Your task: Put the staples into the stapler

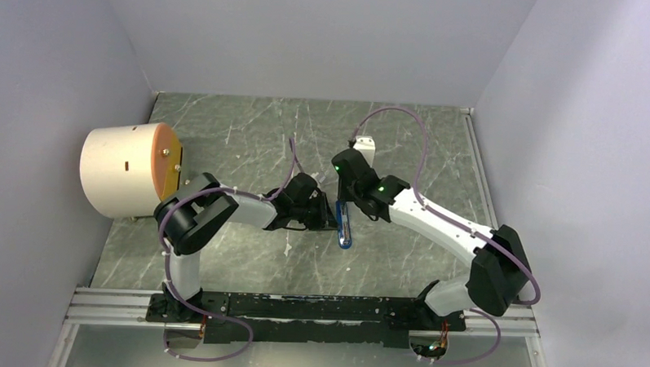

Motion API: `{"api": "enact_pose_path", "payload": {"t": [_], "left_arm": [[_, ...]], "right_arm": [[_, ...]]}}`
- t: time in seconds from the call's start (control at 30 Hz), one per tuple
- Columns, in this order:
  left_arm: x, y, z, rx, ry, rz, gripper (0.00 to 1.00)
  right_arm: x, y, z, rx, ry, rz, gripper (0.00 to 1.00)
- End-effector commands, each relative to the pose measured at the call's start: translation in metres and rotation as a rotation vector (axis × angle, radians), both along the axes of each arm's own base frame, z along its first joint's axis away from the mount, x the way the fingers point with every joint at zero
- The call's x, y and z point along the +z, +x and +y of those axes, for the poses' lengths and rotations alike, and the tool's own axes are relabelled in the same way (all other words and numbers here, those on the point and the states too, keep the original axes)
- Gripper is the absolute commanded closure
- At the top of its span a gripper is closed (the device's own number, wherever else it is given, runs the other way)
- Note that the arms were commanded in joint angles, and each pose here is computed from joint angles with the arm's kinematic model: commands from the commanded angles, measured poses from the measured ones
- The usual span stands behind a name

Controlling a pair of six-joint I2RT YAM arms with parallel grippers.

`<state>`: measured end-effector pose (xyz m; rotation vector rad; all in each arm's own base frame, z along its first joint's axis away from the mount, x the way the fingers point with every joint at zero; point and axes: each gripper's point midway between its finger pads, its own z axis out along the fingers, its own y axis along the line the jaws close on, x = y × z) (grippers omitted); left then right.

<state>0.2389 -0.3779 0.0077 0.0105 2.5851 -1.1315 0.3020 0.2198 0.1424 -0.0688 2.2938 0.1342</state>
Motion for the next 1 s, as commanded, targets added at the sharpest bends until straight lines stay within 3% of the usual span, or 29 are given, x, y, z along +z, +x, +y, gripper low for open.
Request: {"api": "enact_pose_path", "payload": {"t": [0.0, 0.97], "left_arm": [[-0.095, -0.03, 0.076, 0.043, 0.384, 0.126, 0.8], [-0.114, -0.033, 0.089, 0.033, 0.433, 0.121, 0.8]], "right_arm": [[-0.026, -0.03, 0.001, -0.003, 0.017, 0.117, 0.84], [-0.09, -0.085, -0.012, 0.009, -0.087, 0.273, 0.86]]}}
